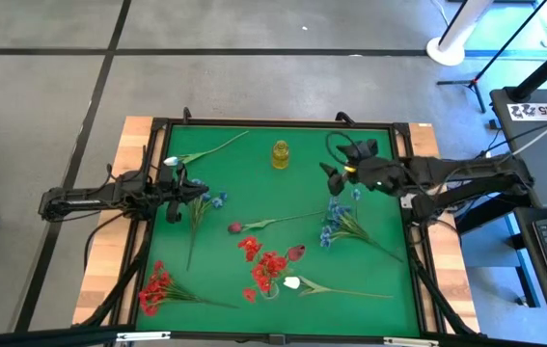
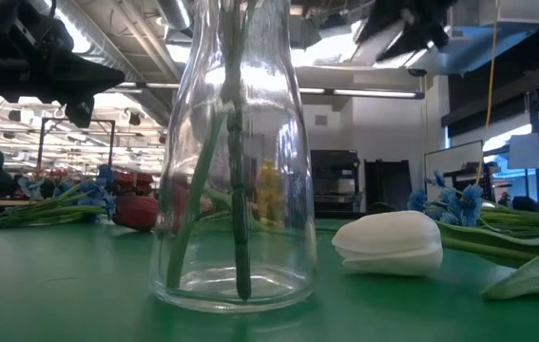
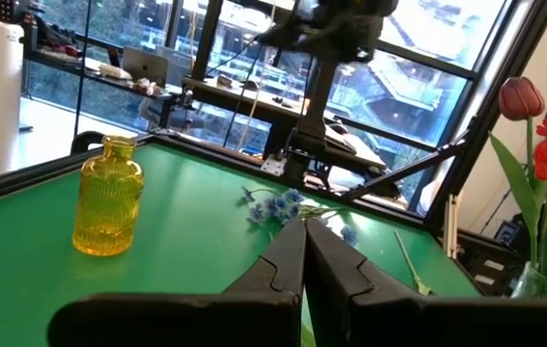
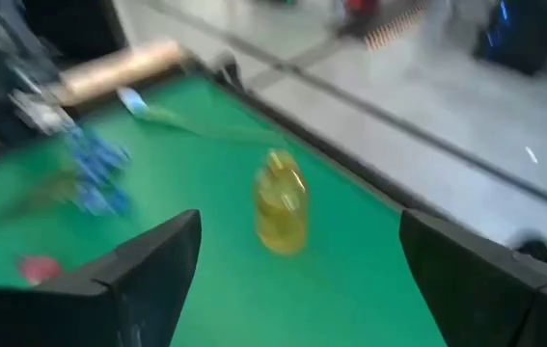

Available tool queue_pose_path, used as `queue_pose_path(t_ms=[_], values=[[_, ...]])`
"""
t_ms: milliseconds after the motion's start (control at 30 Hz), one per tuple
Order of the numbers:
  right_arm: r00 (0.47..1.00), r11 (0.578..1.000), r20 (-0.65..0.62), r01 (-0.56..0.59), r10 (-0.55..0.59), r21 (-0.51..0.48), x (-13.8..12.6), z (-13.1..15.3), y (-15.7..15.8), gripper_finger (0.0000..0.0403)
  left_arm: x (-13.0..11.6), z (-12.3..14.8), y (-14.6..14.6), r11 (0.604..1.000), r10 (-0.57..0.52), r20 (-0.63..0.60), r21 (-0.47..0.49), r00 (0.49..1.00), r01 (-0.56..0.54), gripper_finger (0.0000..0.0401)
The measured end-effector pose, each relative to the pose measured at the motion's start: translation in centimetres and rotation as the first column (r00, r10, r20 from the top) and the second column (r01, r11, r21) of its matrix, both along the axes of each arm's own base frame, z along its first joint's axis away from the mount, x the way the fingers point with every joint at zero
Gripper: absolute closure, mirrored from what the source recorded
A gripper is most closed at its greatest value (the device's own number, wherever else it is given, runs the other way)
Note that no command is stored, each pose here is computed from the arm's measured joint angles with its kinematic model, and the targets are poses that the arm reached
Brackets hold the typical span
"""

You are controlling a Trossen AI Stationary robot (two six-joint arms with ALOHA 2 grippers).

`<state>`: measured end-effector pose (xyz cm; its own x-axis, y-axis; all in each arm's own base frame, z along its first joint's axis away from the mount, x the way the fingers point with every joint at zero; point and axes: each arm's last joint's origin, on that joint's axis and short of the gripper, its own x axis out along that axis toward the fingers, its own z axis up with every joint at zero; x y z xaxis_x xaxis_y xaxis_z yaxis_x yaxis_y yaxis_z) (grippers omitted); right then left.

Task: Sort flowers into vase by color
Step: Put the left blue flowers into the yellow vase

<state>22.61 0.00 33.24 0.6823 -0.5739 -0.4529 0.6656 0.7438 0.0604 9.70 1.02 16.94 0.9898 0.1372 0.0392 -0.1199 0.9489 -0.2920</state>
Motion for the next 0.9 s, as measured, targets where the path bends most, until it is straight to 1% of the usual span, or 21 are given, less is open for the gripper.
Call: queue_pose_path(t_ms=[100,167,267,400,567,733,833,900], values=[[0.994,0.998,-0.104,0.017,-0.011,0.057,0.1,-1.4,-0.6,0.0049,0.0,0.0,0.0,1.0,0.0,0.001,-0.003,1.0,0.0,0.0401],[0.983,0.997,-0.182,0.03,-0.016,0.072,0.2,-2.4,-0.7,0.0049,0.0,0.0,0.0,1.0,0.0,0.002,-0.007,1.0,0.0,0.0401],[0.972,0.997,-0.233,0.054,-0.04,0.058,0.4,-3.7,-0.9,0.0049,0.0,0.1,0.0,1.0,-0.001,0.017,-0.018,1.0,0.001,0.0401],[0.957,0.998,-0.285,0.064,-0.054,0.028,0.6,-6.0,-0.9,0.0049,0.0,0.6,0.0,0.997,-0.003,0.073,-0.075,0.997,0.009,0.0401],[0.959,0.997,-0.275,0.071,-0.063,0.019,0.6,-8.1,-0.9,0.0049,-0.2,1.7,0.0,0.997,-0.005,0.192,-0.075,0.981,0.02,0.0401],[0.967,0.996,-0.241,0.081,-0.084,-0.023,0.7,-9.5,-1.0,0.0049,-0.7,3.4,-0.1,1.0,-0.008,0.353,0.0,0.936,0.009,0.0401],[0.972,0.994,-0.216,0.083,-0.096,-0.065,0.7,-10.4,-1.1,0.0049,-0.8,3.6,-0.1,0.999,-0.01,0.367,0.043,0.93,-0.007,0.0401],[0.973,0.992,-0.207,0.088,-0.105,-0.086,0.7,-10.7,-1.1,0.0049,-0.7,3.6,0.1,0.998,0.036,0.343,0.028,0.939,-0.048,0.0401]])
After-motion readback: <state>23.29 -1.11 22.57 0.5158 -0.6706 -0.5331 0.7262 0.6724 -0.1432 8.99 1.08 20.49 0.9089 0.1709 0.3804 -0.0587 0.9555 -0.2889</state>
